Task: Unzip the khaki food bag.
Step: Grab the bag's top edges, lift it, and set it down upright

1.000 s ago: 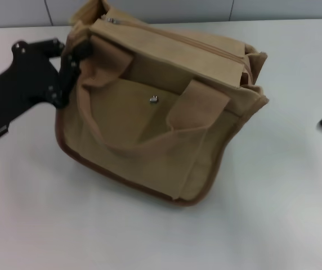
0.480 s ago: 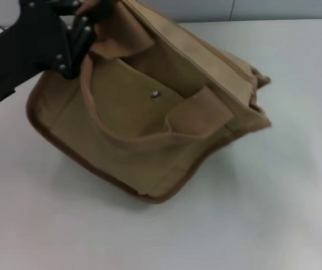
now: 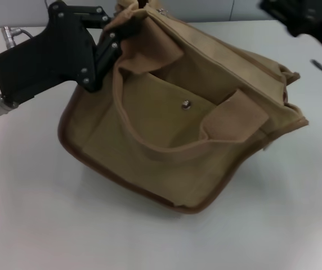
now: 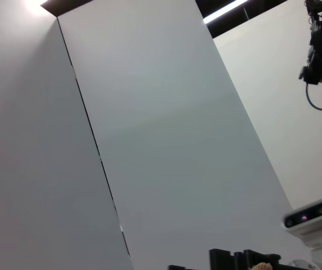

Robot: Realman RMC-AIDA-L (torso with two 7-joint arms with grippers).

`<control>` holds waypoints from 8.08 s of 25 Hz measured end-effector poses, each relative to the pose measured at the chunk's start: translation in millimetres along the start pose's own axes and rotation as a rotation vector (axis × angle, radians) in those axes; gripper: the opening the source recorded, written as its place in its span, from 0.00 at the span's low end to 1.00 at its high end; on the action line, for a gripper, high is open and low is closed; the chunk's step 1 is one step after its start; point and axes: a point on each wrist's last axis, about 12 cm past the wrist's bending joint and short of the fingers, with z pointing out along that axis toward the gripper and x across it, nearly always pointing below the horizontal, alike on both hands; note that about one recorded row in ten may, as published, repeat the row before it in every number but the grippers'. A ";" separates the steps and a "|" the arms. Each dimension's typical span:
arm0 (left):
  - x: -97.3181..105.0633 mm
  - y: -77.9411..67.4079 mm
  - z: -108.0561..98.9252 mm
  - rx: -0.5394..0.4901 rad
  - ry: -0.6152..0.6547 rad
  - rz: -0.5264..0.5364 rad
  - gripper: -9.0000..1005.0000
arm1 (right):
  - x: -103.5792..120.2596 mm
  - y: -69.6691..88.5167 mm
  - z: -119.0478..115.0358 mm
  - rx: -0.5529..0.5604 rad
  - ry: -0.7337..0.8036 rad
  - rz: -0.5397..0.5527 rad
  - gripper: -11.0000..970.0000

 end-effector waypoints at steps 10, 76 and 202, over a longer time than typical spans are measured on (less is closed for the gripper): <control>0.7 -0.1 2.0 0.016 0.009 0.000 0.06 | 7.9 -3.3 45.7 -0.109 0.137 0.043 0.87; 2.6 -4.0 18.4 0.117 0.023 0.045 0.08 | 5.3 52.6 -35.7 -0.245 0.365 0.011 0.86; 2.2 0.8 29.7 0.112 0.003 0.044 0.12 | -10.1 111.6 -187.8 -0.050 0.350 -0.226 0.13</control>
